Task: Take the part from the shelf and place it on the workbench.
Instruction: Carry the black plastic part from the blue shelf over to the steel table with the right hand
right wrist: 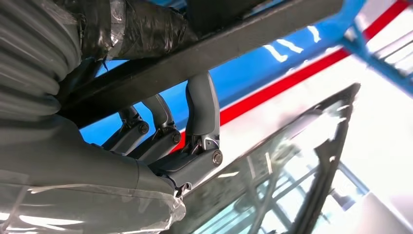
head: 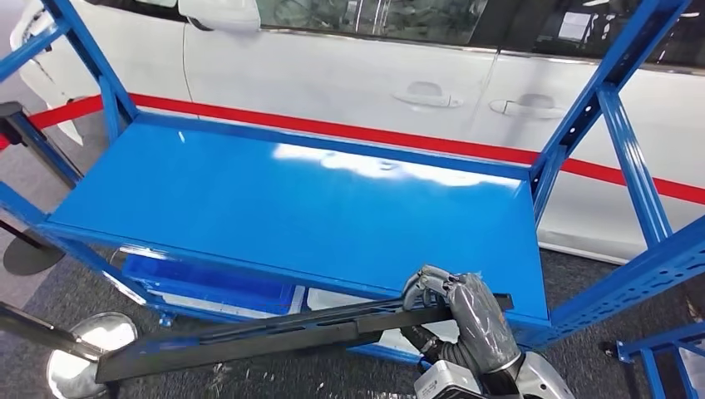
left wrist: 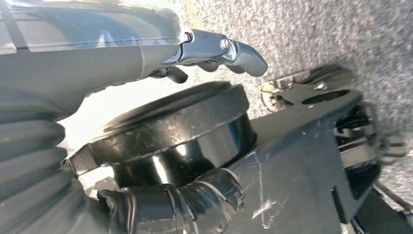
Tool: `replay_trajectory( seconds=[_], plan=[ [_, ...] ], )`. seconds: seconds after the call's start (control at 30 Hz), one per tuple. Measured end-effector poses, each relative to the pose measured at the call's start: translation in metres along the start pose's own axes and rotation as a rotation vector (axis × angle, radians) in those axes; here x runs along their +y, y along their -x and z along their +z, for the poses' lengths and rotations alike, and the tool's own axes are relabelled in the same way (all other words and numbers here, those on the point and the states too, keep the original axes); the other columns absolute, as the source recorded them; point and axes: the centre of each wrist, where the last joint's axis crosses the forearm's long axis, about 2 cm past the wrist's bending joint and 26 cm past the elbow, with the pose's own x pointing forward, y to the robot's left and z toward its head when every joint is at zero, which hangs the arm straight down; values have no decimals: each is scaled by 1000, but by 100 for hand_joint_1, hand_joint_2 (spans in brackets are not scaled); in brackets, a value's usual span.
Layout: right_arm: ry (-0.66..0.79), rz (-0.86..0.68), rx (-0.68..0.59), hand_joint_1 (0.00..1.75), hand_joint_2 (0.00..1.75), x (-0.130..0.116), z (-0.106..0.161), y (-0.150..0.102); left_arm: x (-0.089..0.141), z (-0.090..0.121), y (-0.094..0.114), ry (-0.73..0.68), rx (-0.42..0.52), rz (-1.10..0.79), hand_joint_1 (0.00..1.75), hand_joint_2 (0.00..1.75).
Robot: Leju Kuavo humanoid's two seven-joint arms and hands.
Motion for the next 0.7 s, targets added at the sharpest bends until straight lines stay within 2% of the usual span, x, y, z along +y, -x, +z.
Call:
replay_trajectory(
  seconds=[0.23,0.7],
  plan=[
    [-13,-44,-28,175,175,3,0,-10,0,0,-1,5,-5,-3,0,175],
    [-5,-56,-41,175,175,2,-1,-12,-1,0,-1,6,-3,-2,0,175]
  ],
)
